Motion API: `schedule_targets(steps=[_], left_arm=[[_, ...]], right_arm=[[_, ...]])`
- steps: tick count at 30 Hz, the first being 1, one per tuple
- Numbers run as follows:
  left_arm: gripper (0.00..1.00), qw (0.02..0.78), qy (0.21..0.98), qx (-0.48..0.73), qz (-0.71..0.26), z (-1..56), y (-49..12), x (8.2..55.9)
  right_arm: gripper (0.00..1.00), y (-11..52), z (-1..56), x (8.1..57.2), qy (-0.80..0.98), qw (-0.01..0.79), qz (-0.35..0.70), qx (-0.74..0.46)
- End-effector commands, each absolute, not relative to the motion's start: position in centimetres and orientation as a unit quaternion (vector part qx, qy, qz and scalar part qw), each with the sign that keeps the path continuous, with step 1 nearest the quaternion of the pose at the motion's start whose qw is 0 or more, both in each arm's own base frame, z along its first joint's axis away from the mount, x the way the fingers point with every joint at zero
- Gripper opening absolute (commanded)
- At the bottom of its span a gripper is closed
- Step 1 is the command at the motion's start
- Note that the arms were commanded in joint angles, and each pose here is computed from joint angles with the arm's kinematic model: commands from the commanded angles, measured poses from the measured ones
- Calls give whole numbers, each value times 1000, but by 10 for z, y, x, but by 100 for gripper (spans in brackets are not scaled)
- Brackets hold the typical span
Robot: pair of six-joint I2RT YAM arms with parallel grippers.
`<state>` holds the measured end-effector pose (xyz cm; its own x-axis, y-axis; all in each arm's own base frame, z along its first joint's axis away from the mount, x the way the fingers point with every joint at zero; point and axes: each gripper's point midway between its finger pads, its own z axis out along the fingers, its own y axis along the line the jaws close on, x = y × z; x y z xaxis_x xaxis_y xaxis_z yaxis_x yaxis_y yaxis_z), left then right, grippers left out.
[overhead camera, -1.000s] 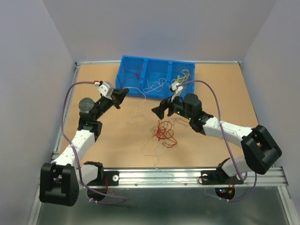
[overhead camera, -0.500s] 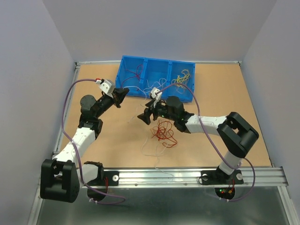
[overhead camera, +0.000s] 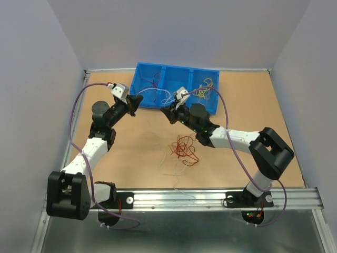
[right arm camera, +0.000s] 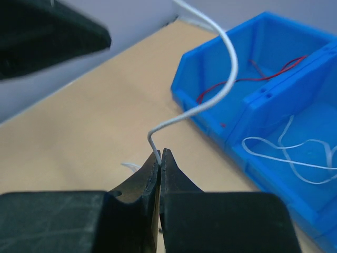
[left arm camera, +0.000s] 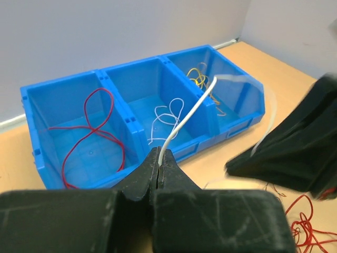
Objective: Untangle the cables
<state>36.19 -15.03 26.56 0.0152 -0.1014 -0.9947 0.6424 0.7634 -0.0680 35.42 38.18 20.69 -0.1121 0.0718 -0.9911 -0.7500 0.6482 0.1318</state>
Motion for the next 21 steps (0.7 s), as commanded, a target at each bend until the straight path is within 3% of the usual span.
schedule_targets(steps=[1, 9, 21], left_arm=[[0, 694, 640, 196, -266, 285, -145, 374], [0, 644, 689, 189, -272, 254, -149, 400], [4, 557, 740, 214, -309, 197, -178, 437]], right_arm=[[1, 346, 273, 373, 648, 690, 286, -150], [1, 336, 339, 417, 653, 715, 235, -80], [0, 317, 370, 480, 666, 720, 193, 9]])
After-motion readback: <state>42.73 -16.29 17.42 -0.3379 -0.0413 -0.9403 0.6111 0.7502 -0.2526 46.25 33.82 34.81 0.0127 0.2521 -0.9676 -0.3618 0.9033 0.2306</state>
